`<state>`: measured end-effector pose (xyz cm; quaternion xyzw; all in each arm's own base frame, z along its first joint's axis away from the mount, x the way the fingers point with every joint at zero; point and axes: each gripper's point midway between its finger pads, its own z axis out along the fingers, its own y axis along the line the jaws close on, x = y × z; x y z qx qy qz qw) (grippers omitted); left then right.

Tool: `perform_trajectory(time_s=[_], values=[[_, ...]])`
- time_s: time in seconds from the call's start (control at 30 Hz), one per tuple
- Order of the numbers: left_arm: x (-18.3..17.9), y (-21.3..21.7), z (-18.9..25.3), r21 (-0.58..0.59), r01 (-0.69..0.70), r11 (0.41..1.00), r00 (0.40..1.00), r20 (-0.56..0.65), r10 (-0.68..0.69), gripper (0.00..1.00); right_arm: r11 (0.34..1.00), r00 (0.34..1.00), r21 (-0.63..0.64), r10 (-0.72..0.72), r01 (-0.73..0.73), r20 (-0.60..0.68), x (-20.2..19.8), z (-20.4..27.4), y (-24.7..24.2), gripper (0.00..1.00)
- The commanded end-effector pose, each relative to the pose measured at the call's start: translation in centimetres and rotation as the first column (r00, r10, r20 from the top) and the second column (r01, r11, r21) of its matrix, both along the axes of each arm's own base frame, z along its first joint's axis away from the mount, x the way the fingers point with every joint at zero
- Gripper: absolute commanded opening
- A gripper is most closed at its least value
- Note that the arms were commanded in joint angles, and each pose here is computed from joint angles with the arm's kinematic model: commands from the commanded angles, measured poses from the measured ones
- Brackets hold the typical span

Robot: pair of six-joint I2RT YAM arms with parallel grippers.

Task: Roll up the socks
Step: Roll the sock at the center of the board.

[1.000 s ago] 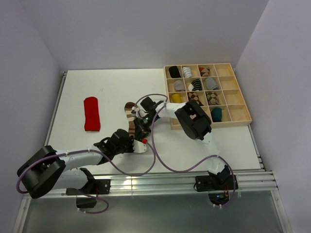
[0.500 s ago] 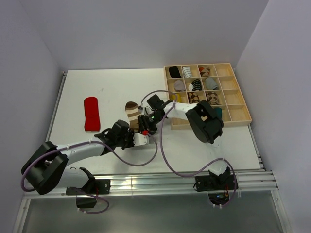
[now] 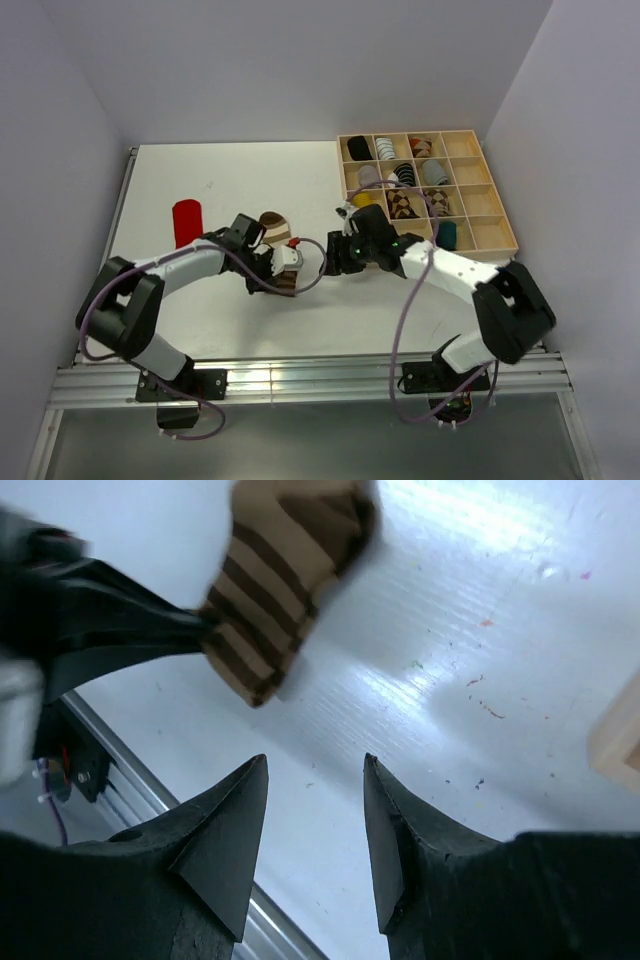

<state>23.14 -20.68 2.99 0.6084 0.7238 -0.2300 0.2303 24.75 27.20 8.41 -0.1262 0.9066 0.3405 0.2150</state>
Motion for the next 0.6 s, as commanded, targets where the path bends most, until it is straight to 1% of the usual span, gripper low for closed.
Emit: perform_trajectory(time_s=[0.0, 0.03, 0.07, 0.1, 0.17, 0.2, 0.27, 0.33, 0.4, 0.43, 0.47, 0.53, 0.57], values=[[-3.9, 0.0, -0.3, -0.014, 0.070, 0.997, 0.954, -0.291, -0.071, 0.00, 0.996, 0.962, 0.055, -0.088, 0.076, 0.258, 2.0, 4.3, -0.5, 0.50], [-3.8, 0.2, -0.1, -0.020, 0.063, 0.998, 0.945, -0.319, -0.066, 0.00, 0.997, 0.952, 0.041, -0.071, 0.062, 0.297, 1.3, 3.8, -0.7, 0.50], [-4.4, 0.6, 0.0, -0.012, 0.069, 0.998, 0.925, -0.374, -0.069, 0.00, 0.997, 0.935, 0.063, -0.072, 0.054, 0.348, 0.9, 5.1, -0.7, 0.51], [-3.9, 0.2, 0.1, -0.024, 0.065, 0.998, 0.912, -0.404, -0.070, 0.00, 0.997, 0.921, 0.069, -0.069, 0.046, 0.384, 0.7, 5.5, -0.6, 0.52], [-3.7, 0.5, 0.4, -0.015, 0.060, 0.998, 0.889, -0.455, -0.060, 0.00, 0.999, 0.891, 0.048, -0.020, -0.002, 0.453, -0.7, 5.7, -0.3, 0.53], [-4.1, 0.5, -0.1, -0.012, 0.064, 0.998, 0.864, -0.500, -0.061, 0.00, 0.999, 0.874, 0.043, -0.010, -0.013, 0.487, -1.0, 5.9, 0.0, 0.54], [-4.1, 0.6, 0.0, 0.004, 0.058, 0.998, 0.838, -0.544, -0.047, 0.00, 0.997, 0.838, -0.009, 0.073, -0.081, 0.541, -2.7, 5.6, 1.6, 0.56], [-4.6, 0.7, -0.6, 0.010, 0.076, 0.997, 0.802, -0.595, -0.055, 0.00, 0.990, 0.820, -0.052, 0.139, -0.133, 0.556, -3.5, 5.0, 3.1, 0.57], [-4.7, 0.9, -1.0, 0.035, 0.073, 0.997, 0.768, -0.640, -0.034, 0.00, 0.980, 0.810, -0.100, 0.199, -0.173, 0.551, -4.5, 4.2, 4.5, 0.57], [-4.9, 1.0, -1.0, 0.039, 0.080, 0.996, 0.755, -0.655, -0.035, 0.00, 0.974, 0.794, -0.113, 0.226, -0.197, 0.565, -4.5, 4.6, 5.4, 0.57], [-4.7, 1.1, -1.1, 0.042, 0.083, 0.996, 0.752, -0.658, -0.035, 0.00, 0.970, 0.795, -0.158, 0.242, -0.184, 0.557, -4.2, 3.4, 5.6, 0.57], [-5.3, 1.4, -1.2, 0.060, 0.093, 0.994, 0.717, -0.697, -0.025, 0.00, 0.954, 0.766, -0.194, 0.300, -0.230, 0.569, -4.8, 3.6, 7.2, 0.57], [-5.1, 1.3, -1.2, 0.056, 0.100, 0.993, 0.716, -0.697, -0.033, 0.00, 0.942, 0.767, -0.229, 0.333, -0.245, 0.548, -4.9, 2.4, 7.7, 0.57]])
